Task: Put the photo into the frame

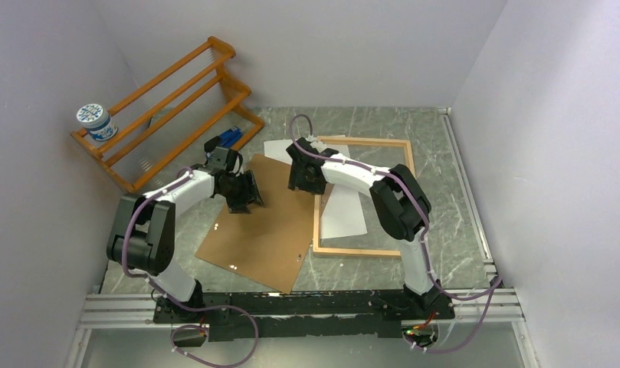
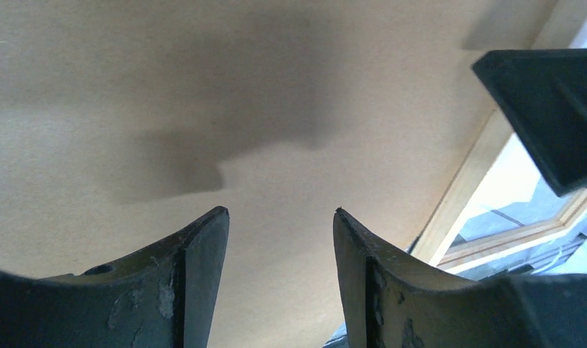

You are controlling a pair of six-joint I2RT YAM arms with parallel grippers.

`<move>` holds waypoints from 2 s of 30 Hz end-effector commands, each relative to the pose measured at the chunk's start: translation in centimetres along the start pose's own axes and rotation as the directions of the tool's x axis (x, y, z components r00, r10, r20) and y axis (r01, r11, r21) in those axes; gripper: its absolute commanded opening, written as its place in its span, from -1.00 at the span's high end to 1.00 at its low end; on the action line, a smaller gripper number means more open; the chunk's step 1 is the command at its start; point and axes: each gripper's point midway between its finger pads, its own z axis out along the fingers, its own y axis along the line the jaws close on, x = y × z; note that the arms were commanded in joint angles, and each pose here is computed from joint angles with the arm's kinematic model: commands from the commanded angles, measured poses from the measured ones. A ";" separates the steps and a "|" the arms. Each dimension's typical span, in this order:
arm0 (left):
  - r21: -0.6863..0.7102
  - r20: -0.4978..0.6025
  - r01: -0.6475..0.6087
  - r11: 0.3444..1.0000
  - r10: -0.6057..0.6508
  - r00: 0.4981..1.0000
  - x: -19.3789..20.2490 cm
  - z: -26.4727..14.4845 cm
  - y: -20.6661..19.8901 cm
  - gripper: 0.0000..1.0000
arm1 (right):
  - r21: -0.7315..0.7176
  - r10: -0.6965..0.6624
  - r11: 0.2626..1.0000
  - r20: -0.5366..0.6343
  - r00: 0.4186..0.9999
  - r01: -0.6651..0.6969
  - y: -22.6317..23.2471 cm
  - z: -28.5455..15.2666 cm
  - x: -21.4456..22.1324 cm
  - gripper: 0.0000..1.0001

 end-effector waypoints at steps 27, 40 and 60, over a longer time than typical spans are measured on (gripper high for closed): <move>-0.150 -0.110 0.072 0.986 -0.089 0.990 1.2 2.6 3.7 -0.11 | 0.263 -0.089 0.964 0.149 0.985 0.048 -5.4 -3.9 -4.6 -0.20; -0.146 -0.119 0.071 0.987 -0.088 0.989 1.4 2.8 3.7 -0.08 | 0.285 -0.138 0.951 0.044 0.990 0.120 -5.6 -1.3 -2.7 0.10; -0.250 -0.113 0.095 0.964 -0.126 0.985 1.6 2.1 5.7 -0.05 | 0.379 -0.171 0.918 0.121 0.978 0.114 -7.9 -5.1 -5.3 0.62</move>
